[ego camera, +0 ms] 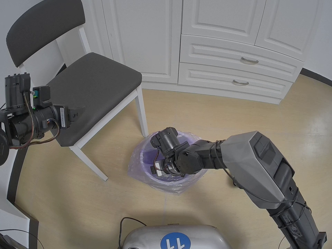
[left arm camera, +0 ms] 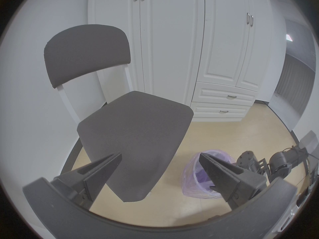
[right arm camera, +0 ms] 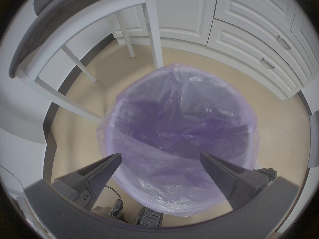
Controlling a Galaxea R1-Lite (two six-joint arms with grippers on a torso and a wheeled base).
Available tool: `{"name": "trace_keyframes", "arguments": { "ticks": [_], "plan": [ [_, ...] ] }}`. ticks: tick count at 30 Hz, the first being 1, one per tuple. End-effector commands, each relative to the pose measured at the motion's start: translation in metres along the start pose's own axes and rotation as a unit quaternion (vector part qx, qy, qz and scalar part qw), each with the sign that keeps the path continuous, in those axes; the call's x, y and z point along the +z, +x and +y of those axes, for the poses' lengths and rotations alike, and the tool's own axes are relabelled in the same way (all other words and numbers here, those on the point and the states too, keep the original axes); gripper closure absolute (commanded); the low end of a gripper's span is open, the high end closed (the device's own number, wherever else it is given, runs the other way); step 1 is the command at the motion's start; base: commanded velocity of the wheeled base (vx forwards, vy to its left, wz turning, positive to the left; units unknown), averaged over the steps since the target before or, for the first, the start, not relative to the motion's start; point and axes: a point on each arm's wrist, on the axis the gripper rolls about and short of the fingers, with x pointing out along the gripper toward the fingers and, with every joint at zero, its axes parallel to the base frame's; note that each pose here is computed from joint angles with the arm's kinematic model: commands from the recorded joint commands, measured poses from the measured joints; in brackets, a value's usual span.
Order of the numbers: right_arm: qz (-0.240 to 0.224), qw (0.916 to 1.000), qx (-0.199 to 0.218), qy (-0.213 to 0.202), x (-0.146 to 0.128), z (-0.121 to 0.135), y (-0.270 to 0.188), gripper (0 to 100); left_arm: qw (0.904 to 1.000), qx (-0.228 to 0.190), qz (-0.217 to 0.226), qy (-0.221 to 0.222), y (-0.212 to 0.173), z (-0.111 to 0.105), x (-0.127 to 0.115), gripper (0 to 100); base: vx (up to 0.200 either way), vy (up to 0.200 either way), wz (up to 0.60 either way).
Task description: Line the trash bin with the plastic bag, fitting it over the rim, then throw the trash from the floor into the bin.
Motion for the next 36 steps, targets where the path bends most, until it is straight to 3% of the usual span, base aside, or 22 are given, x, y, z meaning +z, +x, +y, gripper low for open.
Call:
{"name": "trace_keyframes", "arguments": {
  "ticks": [1, 4, 7, 9, 13, 24, 36],
  "plan": [
    [0.017, 0.9998, -0.005, -0.003, -0.013, 0.0, 0.015, 0, 0.9999, 0.004, -0.016, -0.002, -0.01, 0.003, 0.006, 0, 0.0, 0.0, 0.0],
    [0.022, 0.9997, -0.006, -0.003, -0.01, -0.002, 0.011, 0, 0.9999, 0.004, -0.016, -0.002, -0.01, 0.003, 0.006, 0, 0.0, 0.0, 0.0],
    [0.074, 0.9972, 0.001, -0.012, -0.009, -0.007, -0.007, 0, 0.9999, 0.004, -0.015, -0.002, -0.01, 0.003, 0.005, 0, 0.0, 0.0, 0.0],
    [0.113, 0.9931, 0.029, -0.008, -0.009, -0.008, -0.019, 0, 0.9999, 0.004, -0.016, -0.002, -0.01, 0.003, 0.005, 0, 0.0, 0.0, 0.0],
    [0.146, 0.9877, 0.054, -0.01, -0.008, -0.007, -0.033, 0, 0.9999, 0.004, -0.014, -0.002, -0.01, 0.003, 0.005, 0, 0.0, 0.0, 0.0],
    [0.145, 0.9865, 0.071, -0.027, -0.009, 0.011, -0.047, 0, 0.9999, 0.004, -0.013, -0.001, -0.01, 0.003, 0.003, 0, 0.0, 0.0, 0.0],
    [0.123, 0.9889, 0.079, -0.023, -0.015, 0.018, -0.03, 0, 0.9999, 0.004, -0.01, 0.0, -0.01, 0.003, 0.002, 0, 0.0, 0.0, 0.0]
  ]
}}
